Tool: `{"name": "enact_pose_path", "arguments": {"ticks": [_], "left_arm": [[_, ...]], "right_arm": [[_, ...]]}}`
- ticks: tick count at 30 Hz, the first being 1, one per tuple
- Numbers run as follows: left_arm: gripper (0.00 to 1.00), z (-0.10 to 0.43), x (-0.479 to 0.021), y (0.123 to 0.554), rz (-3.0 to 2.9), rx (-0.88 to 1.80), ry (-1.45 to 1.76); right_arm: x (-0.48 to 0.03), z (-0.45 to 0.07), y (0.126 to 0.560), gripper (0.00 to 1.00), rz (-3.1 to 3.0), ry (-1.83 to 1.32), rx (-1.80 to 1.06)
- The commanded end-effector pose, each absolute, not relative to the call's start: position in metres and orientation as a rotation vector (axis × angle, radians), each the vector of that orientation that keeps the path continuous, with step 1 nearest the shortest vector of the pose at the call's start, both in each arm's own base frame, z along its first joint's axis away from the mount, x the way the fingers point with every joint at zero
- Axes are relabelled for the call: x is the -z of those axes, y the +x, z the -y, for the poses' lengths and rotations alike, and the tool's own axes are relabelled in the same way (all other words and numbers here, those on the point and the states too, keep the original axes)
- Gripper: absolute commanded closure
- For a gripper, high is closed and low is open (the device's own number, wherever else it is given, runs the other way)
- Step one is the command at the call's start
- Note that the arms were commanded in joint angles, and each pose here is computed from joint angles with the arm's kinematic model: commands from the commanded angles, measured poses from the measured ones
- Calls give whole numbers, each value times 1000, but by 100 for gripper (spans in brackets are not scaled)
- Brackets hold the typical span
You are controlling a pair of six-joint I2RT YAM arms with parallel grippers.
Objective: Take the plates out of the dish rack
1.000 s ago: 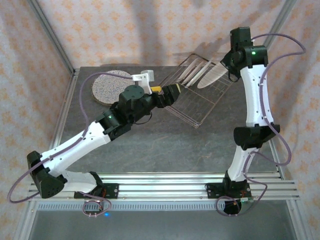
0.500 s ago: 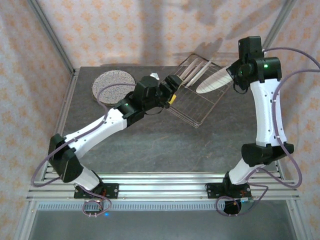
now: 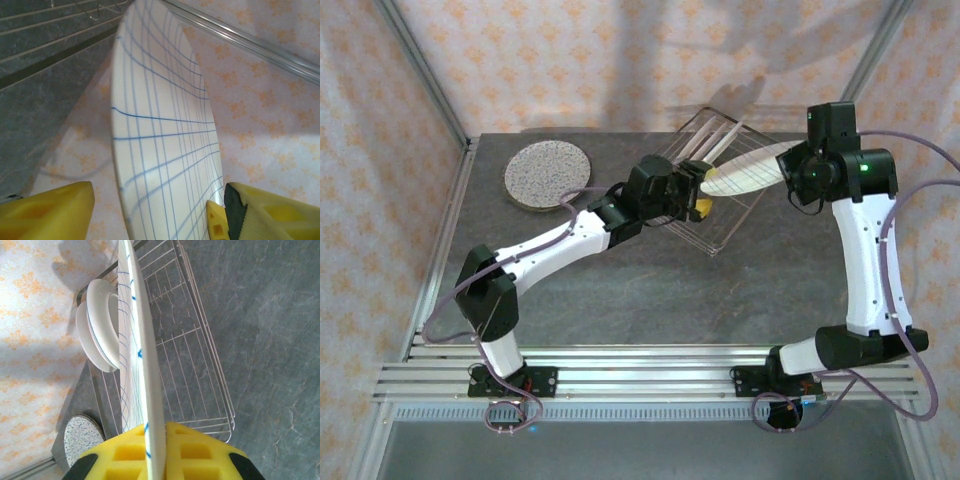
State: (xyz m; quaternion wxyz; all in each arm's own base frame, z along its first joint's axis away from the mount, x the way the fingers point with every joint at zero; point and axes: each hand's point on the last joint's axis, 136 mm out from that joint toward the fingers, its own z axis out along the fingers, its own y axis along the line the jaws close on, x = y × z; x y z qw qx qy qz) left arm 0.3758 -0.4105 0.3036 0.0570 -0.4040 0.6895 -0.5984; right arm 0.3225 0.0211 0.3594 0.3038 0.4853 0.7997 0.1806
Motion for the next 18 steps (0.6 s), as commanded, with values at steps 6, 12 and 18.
{"name": "enact_pose_path", "arguments": {"ticks": [6,12,18], "left_arm": [[53,432,-324,379,-2028,1964,-1260],[69,429,-322,378,-2027,1955,-1267],[90,429,-323,378,-2020,1966,-1265]], "right_arm": [[-378,-25,319,100,-2003,1315,-632],[-375,-25,320,100,-2005,1320,-644],[-371,-28,322,100,-2012,1322,-663]]}}
